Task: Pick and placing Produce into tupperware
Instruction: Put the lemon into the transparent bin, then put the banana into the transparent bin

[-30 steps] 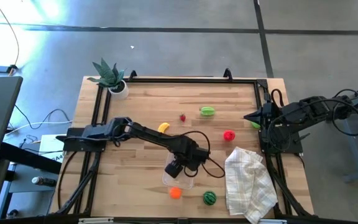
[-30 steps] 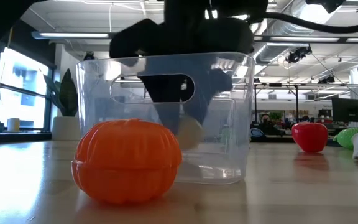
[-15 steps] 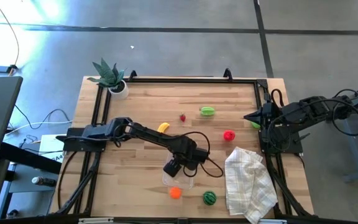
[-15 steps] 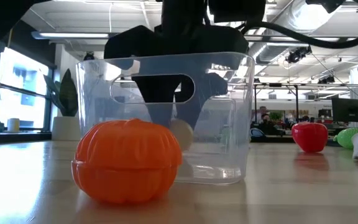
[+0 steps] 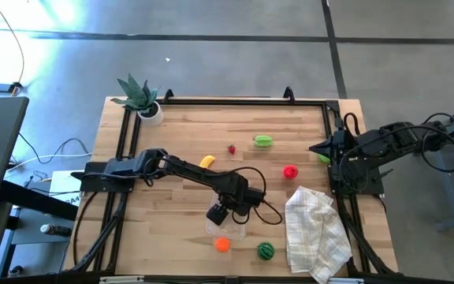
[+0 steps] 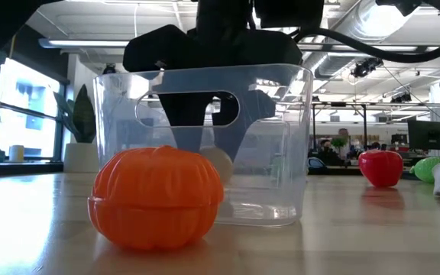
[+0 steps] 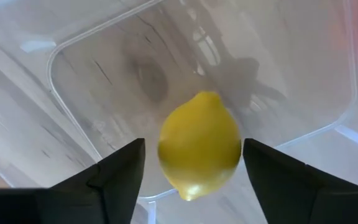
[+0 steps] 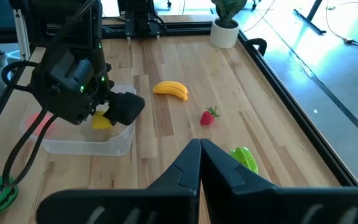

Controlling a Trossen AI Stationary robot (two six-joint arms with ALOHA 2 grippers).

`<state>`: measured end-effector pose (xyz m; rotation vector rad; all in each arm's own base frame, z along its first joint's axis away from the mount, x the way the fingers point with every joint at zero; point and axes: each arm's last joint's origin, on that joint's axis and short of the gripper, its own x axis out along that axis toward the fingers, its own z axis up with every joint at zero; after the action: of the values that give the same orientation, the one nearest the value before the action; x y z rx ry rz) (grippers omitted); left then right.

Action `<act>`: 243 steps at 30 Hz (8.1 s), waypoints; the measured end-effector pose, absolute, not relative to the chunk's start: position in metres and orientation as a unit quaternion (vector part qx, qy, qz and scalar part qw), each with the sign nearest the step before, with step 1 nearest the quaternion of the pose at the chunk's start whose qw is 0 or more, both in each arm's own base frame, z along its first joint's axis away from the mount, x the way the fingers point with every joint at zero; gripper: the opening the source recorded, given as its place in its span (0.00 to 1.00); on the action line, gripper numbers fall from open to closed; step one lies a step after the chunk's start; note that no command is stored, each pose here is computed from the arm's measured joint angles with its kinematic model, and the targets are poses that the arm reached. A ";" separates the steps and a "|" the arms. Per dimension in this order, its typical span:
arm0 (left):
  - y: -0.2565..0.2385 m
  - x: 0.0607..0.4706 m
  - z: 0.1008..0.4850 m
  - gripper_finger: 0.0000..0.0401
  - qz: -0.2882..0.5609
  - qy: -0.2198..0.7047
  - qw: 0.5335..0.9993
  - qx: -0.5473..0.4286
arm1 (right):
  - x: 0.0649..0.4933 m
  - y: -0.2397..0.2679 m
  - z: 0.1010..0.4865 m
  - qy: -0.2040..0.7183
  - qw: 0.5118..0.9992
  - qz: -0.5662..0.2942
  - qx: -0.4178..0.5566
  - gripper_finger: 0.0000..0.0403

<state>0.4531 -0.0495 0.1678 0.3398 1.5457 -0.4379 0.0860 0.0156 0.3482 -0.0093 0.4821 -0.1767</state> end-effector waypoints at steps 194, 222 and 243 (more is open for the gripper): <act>0.121 0.337 0.135 0.52 0.265 0.665 0.611 -0.339 | 0.086 0.016 0.348 0.238 0.967 -0.087 -0.005 0.00; 0.120 0.337 0.135 0.42 0.242 0.671 0.618 -0.330 | 0.086 0.016 0.348 0.238 0.967 -0.087 -0.005 0.00; 0.128 0.358 0.188 0.35 0.200 0.615 0.714 -0.268 | 0.086 0.016 0.348 0.238 0.967 -0.087 -0.005 0.00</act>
<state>0.3584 0.1277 0.1885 -0.5945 1.3620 0.4436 0.0860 0.0157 0.3482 -0.0092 0.4817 -0.1765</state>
